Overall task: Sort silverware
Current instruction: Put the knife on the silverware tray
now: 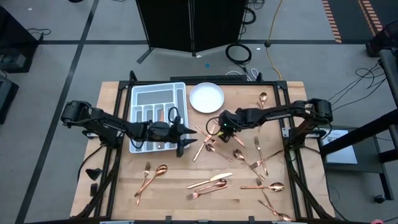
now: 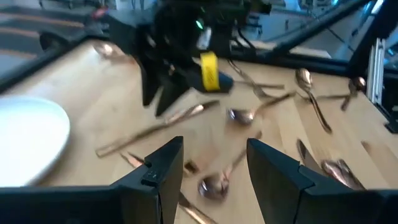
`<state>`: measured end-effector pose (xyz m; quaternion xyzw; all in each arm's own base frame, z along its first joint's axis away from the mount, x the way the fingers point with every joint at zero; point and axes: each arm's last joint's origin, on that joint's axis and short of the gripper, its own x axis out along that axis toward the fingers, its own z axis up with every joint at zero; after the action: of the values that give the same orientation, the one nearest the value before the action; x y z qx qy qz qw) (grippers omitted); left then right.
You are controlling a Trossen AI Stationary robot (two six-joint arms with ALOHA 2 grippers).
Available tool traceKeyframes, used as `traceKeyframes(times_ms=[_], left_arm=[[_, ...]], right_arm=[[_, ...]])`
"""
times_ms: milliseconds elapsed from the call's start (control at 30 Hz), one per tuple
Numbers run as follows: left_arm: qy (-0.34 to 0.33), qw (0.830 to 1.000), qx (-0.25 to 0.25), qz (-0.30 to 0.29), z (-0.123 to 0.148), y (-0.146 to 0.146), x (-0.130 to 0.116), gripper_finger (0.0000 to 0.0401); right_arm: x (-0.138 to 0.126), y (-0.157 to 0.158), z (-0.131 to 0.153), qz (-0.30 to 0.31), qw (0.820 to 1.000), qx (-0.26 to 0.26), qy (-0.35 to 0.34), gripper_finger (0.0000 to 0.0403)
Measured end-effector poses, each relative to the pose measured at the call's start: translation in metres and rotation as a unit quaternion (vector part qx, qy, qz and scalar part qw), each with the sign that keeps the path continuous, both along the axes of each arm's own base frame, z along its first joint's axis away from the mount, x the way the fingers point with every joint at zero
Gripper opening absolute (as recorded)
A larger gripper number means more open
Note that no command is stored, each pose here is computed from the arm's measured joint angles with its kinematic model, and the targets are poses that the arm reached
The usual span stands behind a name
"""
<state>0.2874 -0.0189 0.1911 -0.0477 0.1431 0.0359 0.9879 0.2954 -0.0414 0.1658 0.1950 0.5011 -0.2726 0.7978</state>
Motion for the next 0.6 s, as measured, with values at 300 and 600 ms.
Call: traceKeyframes(times_ms=[300,600], left_arm=[[0.001,1.000,0.001,-0.003,0.000,0.007,0.001,0.0171],[0.020,1.000,0.002,-0.005,-0.004,0.007,-0.001,0.0171]], right_arm=[[0.010,0.004,-0.021,-0.016,0.999,-0.029,0.013,0.0181],[0.022,0.004,-0.065,-0.025,0.998,-0.027,0.054,0.0032]])
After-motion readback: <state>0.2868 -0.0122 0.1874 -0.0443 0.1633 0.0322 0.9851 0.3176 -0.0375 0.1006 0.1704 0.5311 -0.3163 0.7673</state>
